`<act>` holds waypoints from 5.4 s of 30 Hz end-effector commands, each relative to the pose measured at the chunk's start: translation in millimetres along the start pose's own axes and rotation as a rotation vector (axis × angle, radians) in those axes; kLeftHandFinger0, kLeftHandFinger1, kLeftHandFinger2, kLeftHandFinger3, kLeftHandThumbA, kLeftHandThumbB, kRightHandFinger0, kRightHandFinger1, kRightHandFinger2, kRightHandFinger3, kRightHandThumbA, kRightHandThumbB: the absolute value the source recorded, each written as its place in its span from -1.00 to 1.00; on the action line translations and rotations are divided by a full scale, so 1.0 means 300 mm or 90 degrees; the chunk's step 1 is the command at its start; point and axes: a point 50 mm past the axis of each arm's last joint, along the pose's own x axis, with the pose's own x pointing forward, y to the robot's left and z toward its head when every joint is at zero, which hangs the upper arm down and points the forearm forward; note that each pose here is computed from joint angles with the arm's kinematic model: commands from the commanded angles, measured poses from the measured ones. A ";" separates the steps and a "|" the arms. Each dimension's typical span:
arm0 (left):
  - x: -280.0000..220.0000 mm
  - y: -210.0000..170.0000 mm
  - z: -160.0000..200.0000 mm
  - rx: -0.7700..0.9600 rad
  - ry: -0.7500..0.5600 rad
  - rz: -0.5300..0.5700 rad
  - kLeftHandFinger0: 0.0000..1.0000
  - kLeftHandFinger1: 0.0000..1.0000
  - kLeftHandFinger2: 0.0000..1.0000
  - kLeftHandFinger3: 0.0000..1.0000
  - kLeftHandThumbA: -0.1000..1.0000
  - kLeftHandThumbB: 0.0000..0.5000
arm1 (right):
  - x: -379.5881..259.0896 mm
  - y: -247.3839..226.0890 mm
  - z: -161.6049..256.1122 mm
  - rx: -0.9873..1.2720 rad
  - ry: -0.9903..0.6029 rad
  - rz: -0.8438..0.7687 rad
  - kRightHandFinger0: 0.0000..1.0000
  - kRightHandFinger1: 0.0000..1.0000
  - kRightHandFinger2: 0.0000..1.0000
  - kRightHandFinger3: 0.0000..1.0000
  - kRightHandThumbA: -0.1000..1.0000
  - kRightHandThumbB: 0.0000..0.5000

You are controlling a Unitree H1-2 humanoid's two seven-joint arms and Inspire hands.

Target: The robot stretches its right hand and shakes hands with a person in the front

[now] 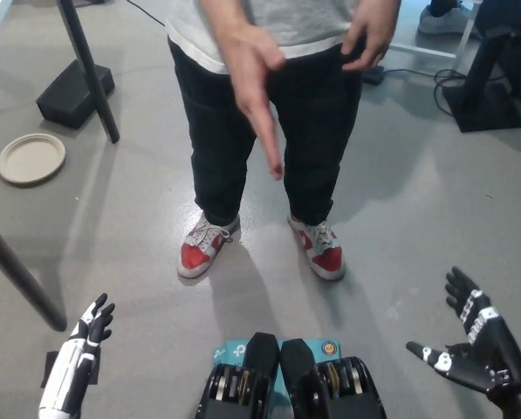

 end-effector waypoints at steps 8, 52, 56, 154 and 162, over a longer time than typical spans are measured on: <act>0.007 0.019 0.038 0.008 -0.044 0.003 1.00 1.00 1.00 1.00 1.00 -0.58 | 0.109 -0.043 0.424 0.002 -0.171 -0.016 1.00 1.00 1.00 1.00 1.00 0.02; 0.028 0.028 0.083 0.039 -0.062 -0.018 1.00 1.00 1.00 1.00 1.00 -0.73 | 0.849 0.348 0.646 -0.114 0.044 0.169 1.00 1.00 1.00 1.00 1.00 0.56; 0.039 0.029 0.091 0.049 -0.065 -0.021 1.00 1.00 1.00 1.00 1.00 -0.73 | 0.872 0.353 0.671 -0.094 0.037 0.169 1.00 1.00 1.00 1.00 1.00 0.58; 0.081 0.033 0.131 0.040 -0.087 -0.026 1.00 1.00 1.00 1.00 1.00 -0.65 | 0.719 0.467 1.085 -0.218 -0.254 0.147 1.00 1.00 1.00 1.00 -0.46 -0.77; 0.088 0.038 0.135 0.044 -0.095 -0.023 1.00 1.00 1.00 1.00 1.00 -0.64 | 0.368 0.422 1.397 -0.279 -0.573 0.127 1.00 1.00 1.00 1.00 -0.34 -0.82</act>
